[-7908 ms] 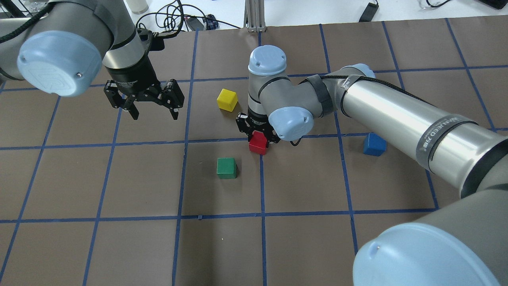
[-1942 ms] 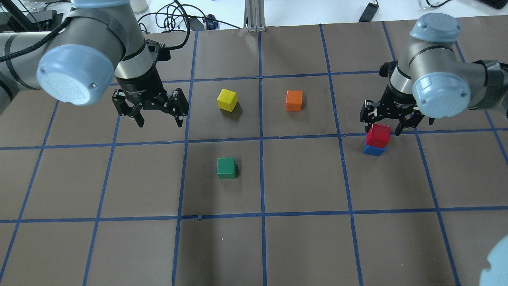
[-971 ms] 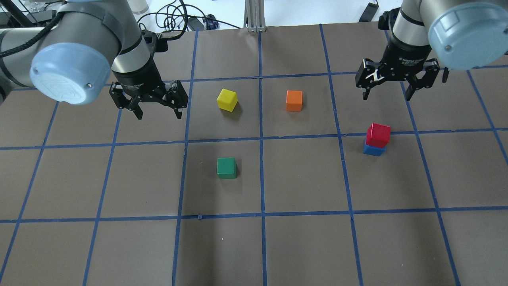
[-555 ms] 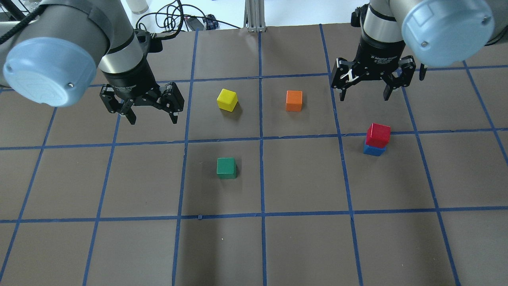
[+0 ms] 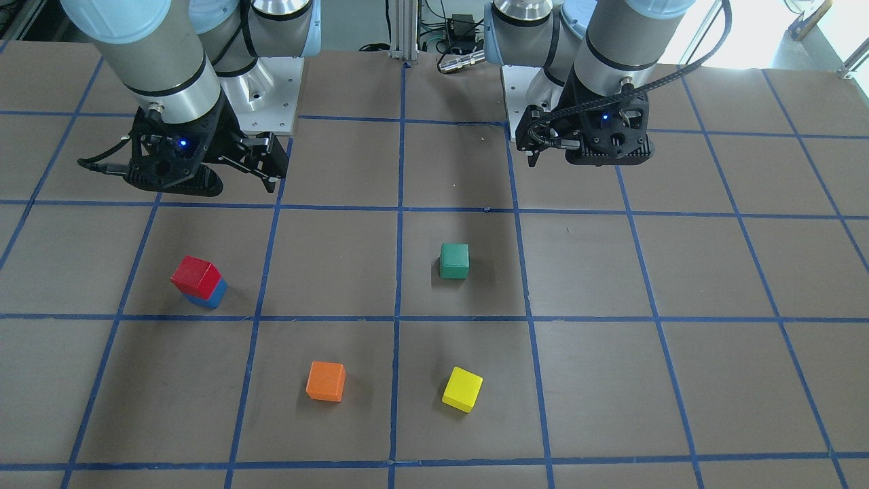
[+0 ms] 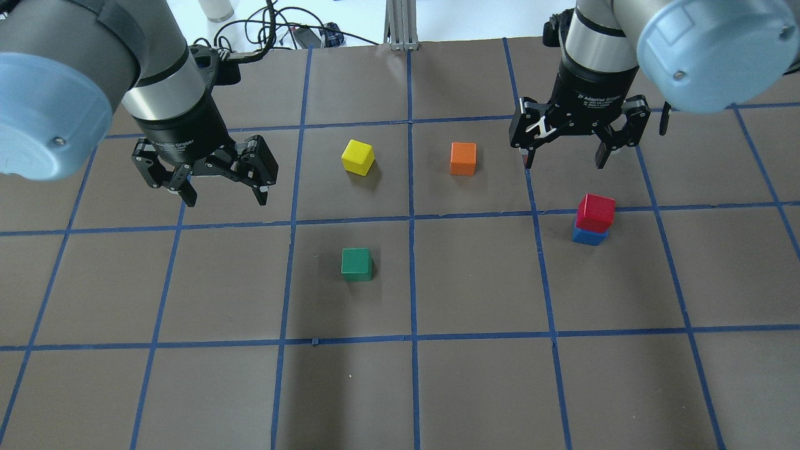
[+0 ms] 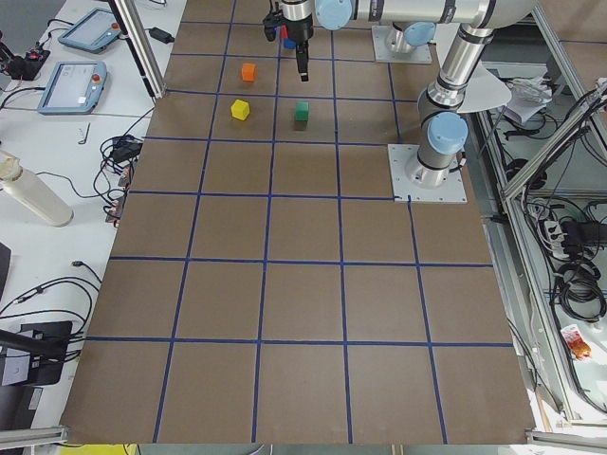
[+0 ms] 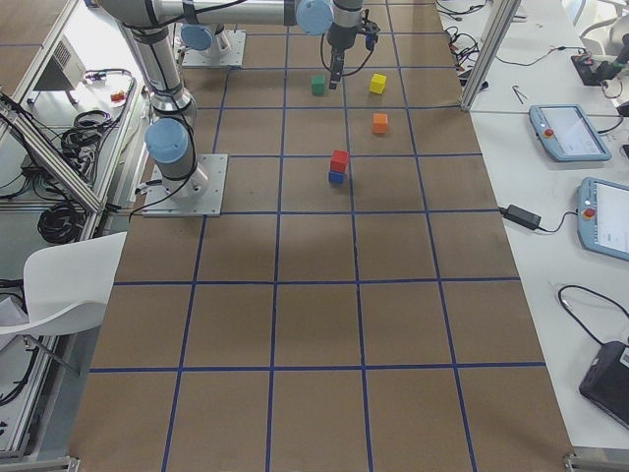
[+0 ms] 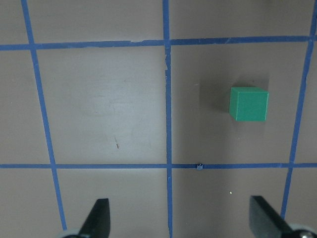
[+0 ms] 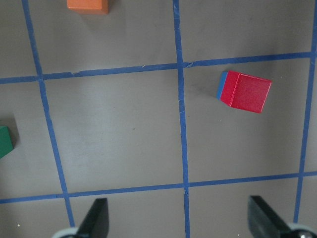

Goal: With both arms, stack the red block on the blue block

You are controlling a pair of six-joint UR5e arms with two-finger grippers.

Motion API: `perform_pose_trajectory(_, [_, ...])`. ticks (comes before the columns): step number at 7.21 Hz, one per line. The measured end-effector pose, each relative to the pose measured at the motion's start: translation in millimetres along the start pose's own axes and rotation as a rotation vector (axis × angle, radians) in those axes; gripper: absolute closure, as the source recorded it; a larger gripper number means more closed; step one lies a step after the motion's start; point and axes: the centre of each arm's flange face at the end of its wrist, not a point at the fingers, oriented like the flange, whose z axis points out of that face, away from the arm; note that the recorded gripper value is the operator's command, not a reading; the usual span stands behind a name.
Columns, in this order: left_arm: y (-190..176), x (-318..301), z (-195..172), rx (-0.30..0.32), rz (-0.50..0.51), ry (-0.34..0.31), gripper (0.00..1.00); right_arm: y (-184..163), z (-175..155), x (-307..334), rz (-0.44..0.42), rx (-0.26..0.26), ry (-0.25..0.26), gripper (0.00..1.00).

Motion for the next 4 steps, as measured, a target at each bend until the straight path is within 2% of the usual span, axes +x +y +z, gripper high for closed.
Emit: perform_pose_trajectory(4, [-13.0, 1.6, -0.1, 0.072, -0.009, 0.008, 0.0, 26.7, -7.1, 2.5, -0.001, 0.012, -0.012, 0.0])
